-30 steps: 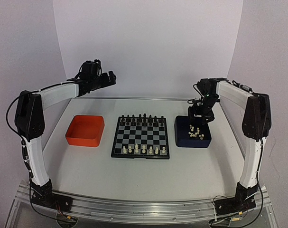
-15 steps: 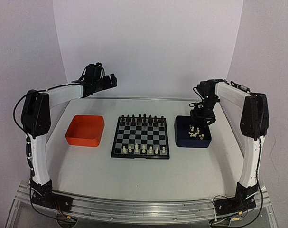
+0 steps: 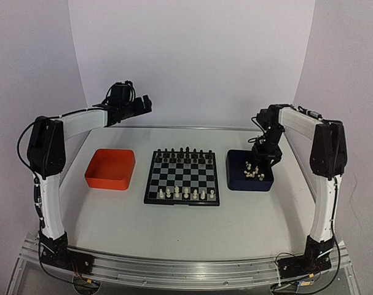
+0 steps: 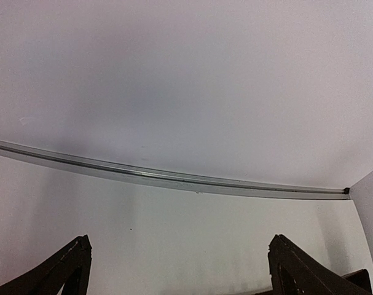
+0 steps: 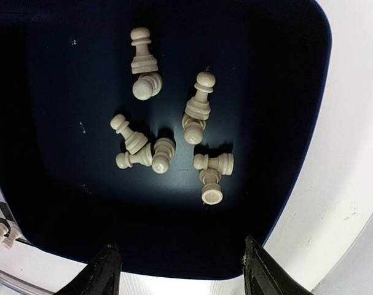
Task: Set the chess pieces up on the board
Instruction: Pick up the chess piece from the storage box.
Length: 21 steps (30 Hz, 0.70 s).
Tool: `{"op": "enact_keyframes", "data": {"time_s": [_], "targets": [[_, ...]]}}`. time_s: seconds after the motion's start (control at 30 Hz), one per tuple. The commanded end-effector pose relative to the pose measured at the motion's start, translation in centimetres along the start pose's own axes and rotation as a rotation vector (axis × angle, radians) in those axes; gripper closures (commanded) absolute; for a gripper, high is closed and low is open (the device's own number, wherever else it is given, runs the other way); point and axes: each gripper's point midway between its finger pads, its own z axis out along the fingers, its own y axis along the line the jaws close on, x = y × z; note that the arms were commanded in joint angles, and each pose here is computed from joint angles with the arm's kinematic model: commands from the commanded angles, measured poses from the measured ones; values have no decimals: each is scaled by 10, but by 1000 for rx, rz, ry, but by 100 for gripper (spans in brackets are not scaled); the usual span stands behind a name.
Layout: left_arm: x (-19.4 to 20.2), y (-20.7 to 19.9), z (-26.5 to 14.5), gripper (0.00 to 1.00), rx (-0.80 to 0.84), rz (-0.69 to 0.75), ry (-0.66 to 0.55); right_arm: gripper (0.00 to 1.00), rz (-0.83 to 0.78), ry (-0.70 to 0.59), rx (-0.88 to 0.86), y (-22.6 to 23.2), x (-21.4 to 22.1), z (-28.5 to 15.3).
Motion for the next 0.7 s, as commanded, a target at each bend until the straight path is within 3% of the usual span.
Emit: {"op": "enact_keyframes", "data": {"time_s": [0.0, 0.67], "targets": [[-34, -10, -11, 0, 30, 5, -83, 40, 8, 29, -2, 2, 0, 3], [-31, -9, -19, 0, 34, -4, -74, 58, 35, 74, 83, -12, -4, 23]]}}
